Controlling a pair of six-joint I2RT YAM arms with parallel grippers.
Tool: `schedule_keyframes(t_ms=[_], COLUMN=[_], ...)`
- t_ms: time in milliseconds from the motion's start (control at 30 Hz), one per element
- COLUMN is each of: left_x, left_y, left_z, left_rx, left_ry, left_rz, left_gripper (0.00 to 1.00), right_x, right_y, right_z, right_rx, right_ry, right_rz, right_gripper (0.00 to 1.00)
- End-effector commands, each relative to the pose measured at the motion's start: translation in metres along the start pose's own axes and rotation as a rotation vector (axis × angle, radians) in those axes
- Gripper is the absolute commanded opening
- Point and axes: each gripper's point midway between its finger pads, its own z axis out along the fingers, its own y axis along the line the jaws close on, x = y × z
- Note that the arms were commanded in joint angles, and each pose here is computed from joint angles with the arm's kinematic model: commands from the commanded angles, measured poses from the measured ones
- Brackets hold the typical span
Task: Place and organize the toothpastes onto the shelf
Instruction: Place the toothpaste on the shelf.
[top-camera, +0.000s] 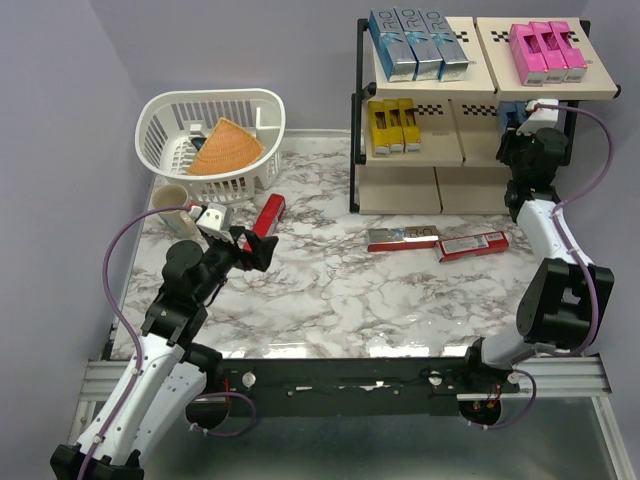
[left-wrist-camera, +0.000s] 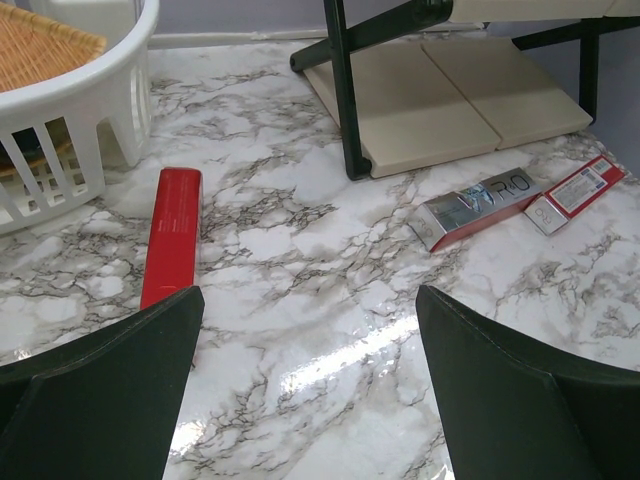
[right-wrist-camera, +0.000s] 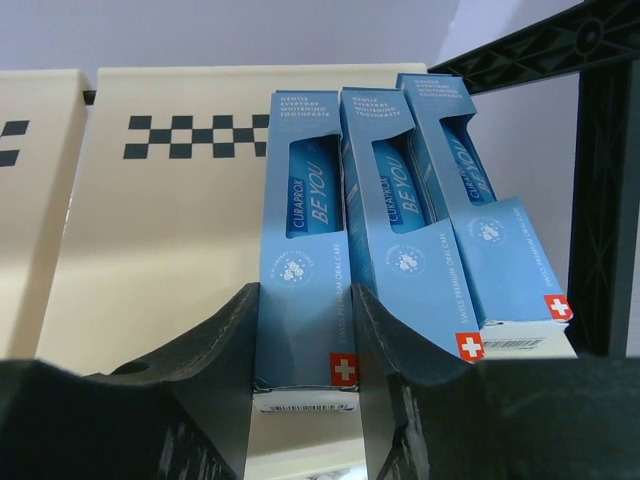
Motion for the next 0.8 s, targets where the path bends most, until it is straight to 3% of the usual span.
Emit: schedule_keyframes(t_ms=[0, 367, 633, 767], left_x=[-0.006, -0.007, -0.009, -0.011], left_y=[-0.003, -0.004, -0.007, -0.007], left_z=[-0.001, -0.001, -0.002, -0.004], left_rx=[0.021, 0.028, 0.040, 0.040], left_ry=[-0.016, -0.019, -0.025, -0.034], left_rz=[0.008, 0.002, -0.003, -0.003], left_gripper=[0.99, 0.99, 0.99, 0.99], right_x=[-0.002, -0.028, -0.061, -0.058], right_y=[-0.015, -0.011, 0.007, 0.028], right_z=[0.006, -0.013, -0.037, -0.042], right_rx=[0.056, 0.033, -0.076, -0.196], right_ry=[-0.002, -0.067, -0.148, -0.130], right_rz=[0.012, 0.024, 0.050, 0.068], right_gripper=[0.51, 0.66, 0.66, 0.66])
